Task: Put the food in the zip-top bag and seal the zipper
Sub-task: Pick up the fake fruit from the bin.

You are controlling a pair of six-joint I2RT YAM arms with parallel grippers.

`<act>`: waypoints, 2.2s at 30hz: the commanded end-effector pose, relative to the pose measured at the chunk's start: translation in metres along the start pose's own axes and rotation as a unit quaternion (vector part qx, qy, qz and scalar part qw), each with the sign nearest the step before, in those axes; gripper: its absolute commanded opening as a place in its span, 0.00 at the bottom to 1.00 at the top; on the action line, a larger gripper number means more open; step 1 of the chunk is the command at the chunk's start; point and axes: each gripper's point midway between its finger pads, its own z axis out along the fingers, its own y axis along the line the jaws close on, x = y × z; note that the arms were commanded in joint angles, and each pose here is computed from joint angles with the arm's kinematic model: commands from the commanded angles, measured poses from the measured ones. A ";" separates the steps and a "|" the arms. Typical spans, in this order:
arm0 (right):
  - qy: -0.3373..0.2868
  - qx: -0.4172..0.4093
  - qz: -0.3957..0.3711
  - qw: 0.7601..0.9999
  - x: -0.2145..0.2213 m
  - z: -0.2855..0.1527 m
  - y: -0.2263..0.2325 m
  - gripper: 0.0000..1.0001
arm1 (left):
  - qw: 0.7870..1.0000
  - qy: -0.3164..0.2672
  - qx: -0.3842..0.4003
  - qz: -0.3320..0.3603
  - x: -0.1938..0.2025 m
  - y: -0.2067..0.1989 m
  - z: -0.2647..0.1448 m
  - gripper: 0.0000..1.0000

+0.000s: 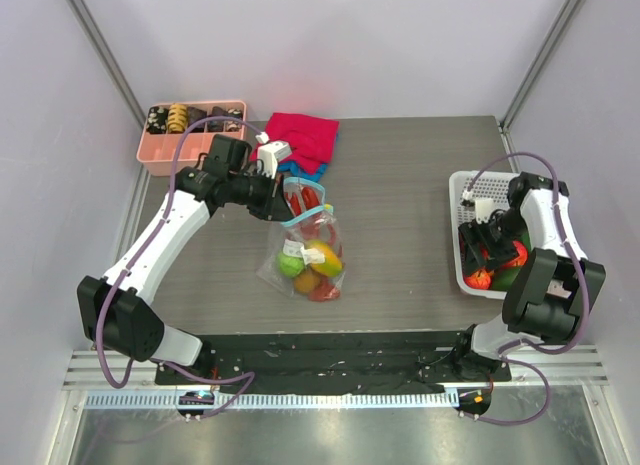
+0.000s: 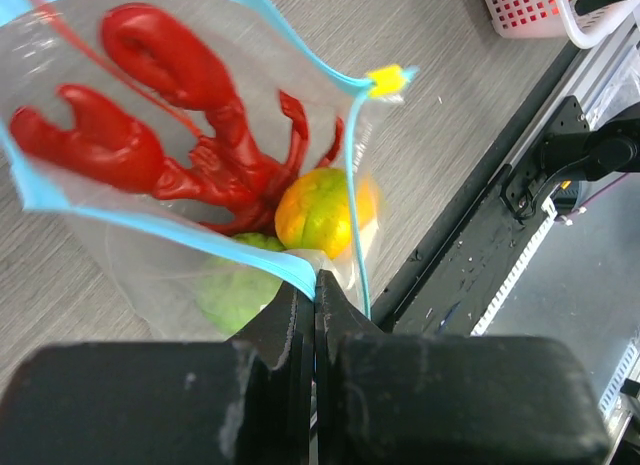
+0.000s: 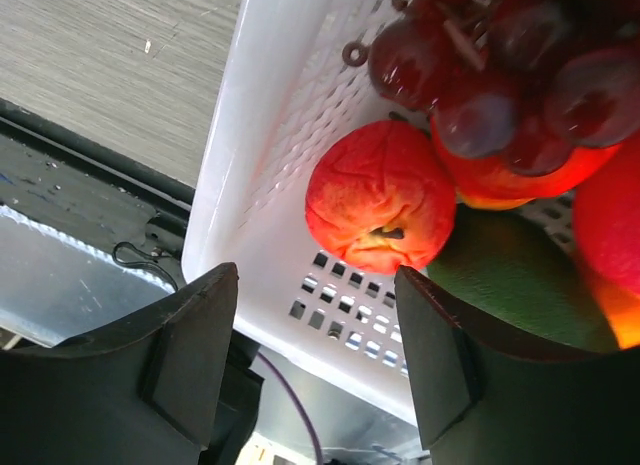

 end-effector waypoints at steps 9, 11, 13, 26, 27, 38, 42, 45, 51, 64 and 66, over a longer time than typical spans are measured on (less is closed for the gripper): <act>-0.028 0.088 0.068 0.993 0.006 0.019 -0.022 0.79 | 0.999 -0.013 0.017 0.027 -0.009 -0.009 -0.007 0.00; -0.029 0.107 0.073 0.991 0.006 0.020 -0.029 0.79 | 0.999 -0.013 0.018 0.027 -0.009 -0.009 -0.007 0.00; -0.025 0.109 0.074 0.991 0.006 0.022 -0.031 0.79 | 0.999 -0.012 0.017 0.028 -0.009 -0.008 -0.006 0.00; -0.016 0.105 0.074 0.992 0.000 0.036 -0.043 0.66 | 0.999 -0.012 0.019 0.031 -0.014 -0.007 -0.004 0.00; -0.018 0.107 0.065 0.992 0.001 0.032 -0.042 0.57 | 0.999 -0.013 0.020 0.032 -0.015 -0.008 -0.004 0.00; -0.073 0.118 0.035 0.990 -0.015 -0.030 -0.020 0.01 | 0.996 -0.026 0.053 0.073 -0.030 -0.023 -0.001 0.00; -0.104 0.110 0.032 0.988 -0.025 -0.049 -0.010 0.01 | 0.991 -0.024 0.077 0.104 -0.031 -0.036 0.002 0.00; -0.155 0.094 0.032 0.983 -0.046 -0.068 0.001 0.01 | 0.987 -0.025 0.095 0.127 -0.030 -0.045 0.002 0.00; -0.252 0.049 0.040 0.966 -0.103 -0.113 0.014 0.01 | 0.979 -0.014 0.121 0.163 -0.026 -0.059 0.003 0.00; -0.454 -0.150 -0.048 0.877 -0.240 -0.178 0.163 0.01 | 0.961 -0.006 0.163 0.225 -0.029 -0.090 0.012 0.00; -0.449 -0.178 -0.060 0.874 -0.245 -0.171 0.191 0.01 | 0.960 -0.008 0.164 0.227 -0.031 -0.092 0.011 0.00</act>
